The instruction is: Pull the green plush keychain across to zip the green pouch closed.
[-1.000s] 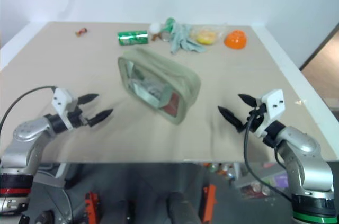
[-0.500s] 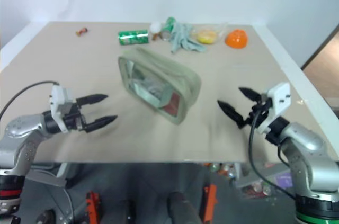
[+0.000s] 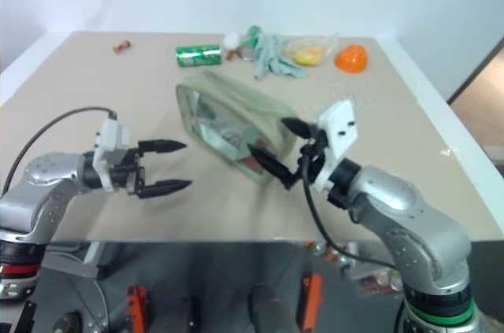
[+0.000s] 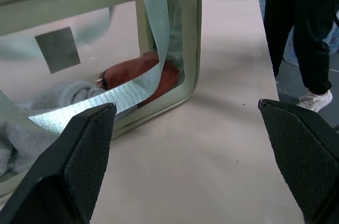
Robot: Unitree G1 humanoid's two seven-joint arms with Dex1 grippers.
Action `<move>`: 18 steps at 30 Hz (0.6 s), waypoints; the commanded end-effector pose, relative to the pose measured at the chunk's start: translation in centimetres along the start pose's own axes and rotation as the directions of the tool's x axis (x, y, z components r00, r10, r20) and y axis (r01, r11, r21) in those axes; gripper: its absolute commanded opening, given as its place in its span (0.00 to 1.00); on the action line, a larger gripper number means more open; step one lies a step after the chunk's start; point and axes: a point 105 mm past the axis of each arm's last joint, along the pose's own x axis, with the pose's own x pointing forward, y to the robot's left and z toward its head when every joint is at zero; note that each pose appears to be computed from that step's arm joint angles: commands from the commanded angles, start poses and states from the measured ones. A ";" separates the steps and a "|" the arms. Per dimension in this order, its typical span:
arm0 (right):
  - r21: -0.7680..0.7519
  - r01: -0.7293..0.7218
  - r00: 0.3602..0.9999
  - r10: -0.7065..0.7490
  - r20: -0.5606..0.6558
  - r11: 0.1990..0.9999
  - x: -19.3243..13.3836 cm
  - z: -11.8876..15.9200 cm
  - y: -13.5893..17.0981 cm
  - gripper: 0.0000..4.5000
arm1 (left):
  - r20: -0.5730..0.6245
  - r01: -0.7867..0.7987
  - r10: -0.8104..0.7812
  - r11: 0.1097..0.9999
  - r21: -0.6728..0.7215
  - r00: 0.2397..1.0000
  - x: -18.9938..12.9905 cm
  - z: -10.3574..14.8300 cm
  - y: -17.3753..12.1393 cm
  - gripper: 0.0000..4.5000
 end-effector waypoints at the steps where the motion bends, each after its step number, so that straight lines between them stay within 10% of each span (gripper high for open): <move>1: -0.031 0.031 0.999 -0.030 0.014 0.999 0.3 0.4 -0.4 1.00 | 0.007 -0.016 0.016 0.999 0.038 1.000 -0.2 0.5 0.3 0.99; 3: -0.026 0.032 0.999 -0.032 0.002 0.999 0.4 0.1 -0.5 1.00 | -0.001 -0.030 0.030 0.999 0.040 1.000 -0.4 0.3 0.4 0.99; 15: -0.024 -0.005 1.000 0.004 -0.031 1.000 0.7 -1.0 -0.1 0.04 | -0.003 -0.086 0.086 0.996 0.037 0.996 -0.9 0.0 0.7 1.00; 18: -0.042 -0.008 0.999 0.006 -0.034 0.999 0.5 -1.0 -0.2 0.01 | -0.009 -0.095 0.095 0.995 0.031 0.995 -1.1 -0.3 0.7 1.00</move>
